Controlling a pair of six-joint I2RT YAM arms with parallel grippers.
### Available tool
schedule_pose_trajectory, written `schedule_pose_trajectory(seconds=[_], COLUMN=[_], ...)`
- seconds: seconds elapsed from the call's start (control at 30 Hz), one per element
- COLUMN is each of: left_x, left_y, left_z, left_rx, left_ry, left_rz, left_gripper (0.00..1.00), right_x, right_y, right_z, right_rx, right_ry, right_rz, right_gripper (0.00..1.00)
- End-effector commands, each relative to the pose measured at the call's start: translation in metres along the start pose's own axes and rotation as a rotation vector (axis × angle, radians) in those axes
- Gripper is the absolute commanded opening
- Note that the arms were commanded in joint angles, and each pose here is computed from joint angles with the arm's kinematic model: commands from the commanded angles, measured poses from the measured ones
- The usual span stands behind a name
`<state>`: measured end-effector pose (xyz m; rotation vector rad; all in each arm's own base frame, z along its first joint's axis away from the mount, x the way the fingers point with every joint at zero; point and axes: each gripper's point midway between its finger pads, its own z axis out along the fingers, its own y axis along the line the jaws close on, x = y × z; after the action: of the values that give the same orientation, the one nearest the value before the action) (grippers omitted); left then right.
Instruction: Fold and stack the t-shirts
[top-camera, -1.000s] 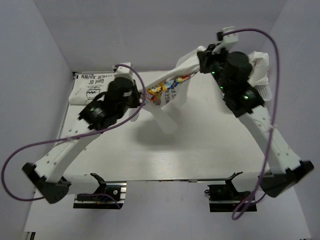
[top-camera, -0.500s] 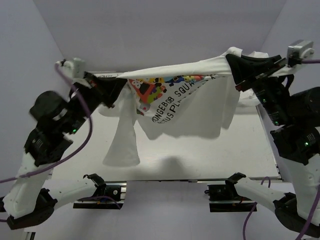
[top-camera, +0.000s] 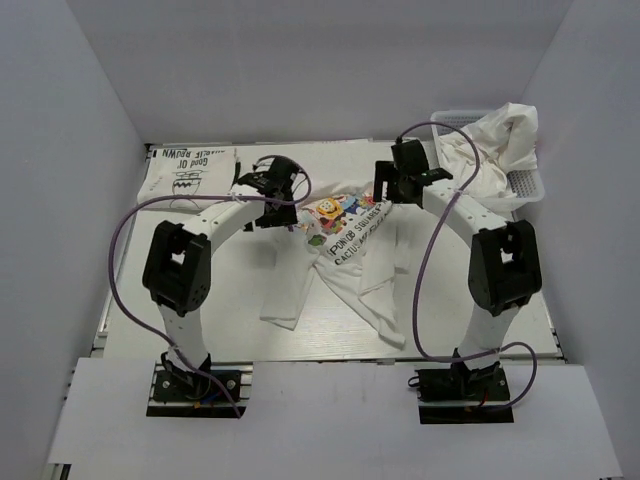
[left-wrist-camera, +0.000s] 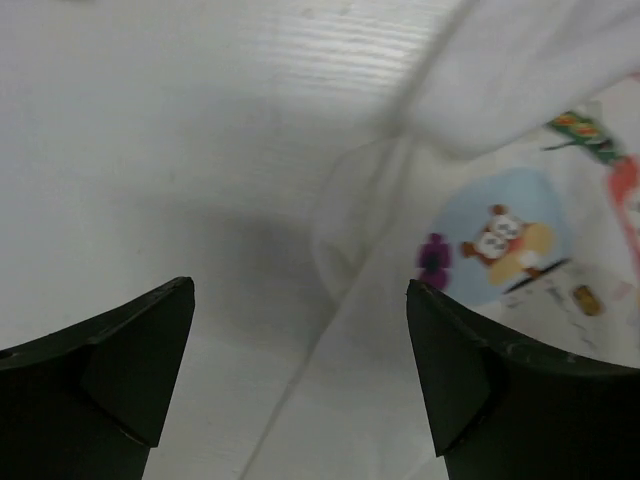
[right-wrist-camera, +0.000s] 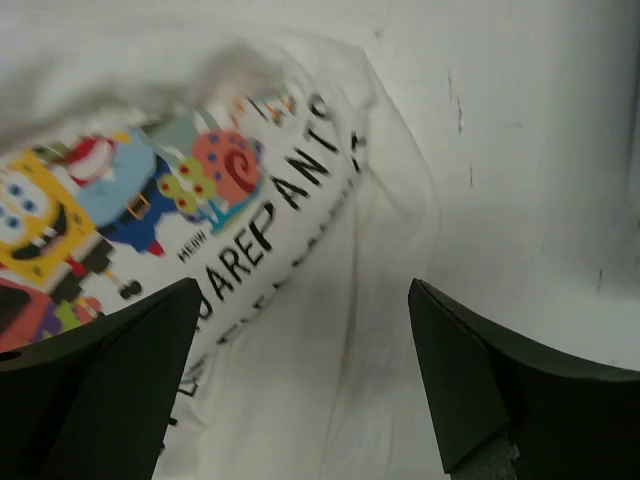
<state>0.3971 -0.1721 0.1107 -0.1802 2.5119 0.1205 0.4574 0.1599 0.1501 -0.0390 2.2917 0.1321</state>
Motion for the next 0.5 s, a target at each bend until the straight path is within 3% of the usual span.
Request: schedule_pose_trajectory(seconds=[0.0,0.13,0.27,0.3,0.37,0.4,0.47], left_x=[-0.019,0.000,0.071,0.087,0.128,0.141,0.173], left_y=[0.025,0.030,0.048,0.046,0.052,0.054,0.063], left_z=[-0.034,-0.044,-0.041,-0.043,-0.044,-0.045,-0.046], left_rx=[-0.010,0.052,0.041,0.070,0.109,0.116,0.111], left_ry=[-0.041,-0.042,0.092,0.137,0.224,0.255,0.325], left_rz=[-0.117,-0.130,-0.120,-0.129,-0.147,-0.158,-0.184], left_gripper=[0.98,1.00,1.00,1.00,1.00,1.00,1.00], right_x=[-0.049,-0.033,0.006,0.039,0.037,0.074,0.089], right_y=[-0.001,0.004,-0.003,-0.011,-0.011,-0.015,-0.008], right_z=[-0.033,-0.045,-0.058,-0.057,-0.074,-0.069,-0.082], right_rx=[-0.006,-0.063,-0.063,-0.049,-0.069,-0.067,-0.142], right_ry=[-0.107,-0.105,-0.055,0.000,-0.051,0.016,0.008], right_rz=[0.056,0.050,0.088,0.092,0.156,0.163,0.197], right_gripper=[0.90,0.90,0.90,0.90,0.90,0.90,0.90])
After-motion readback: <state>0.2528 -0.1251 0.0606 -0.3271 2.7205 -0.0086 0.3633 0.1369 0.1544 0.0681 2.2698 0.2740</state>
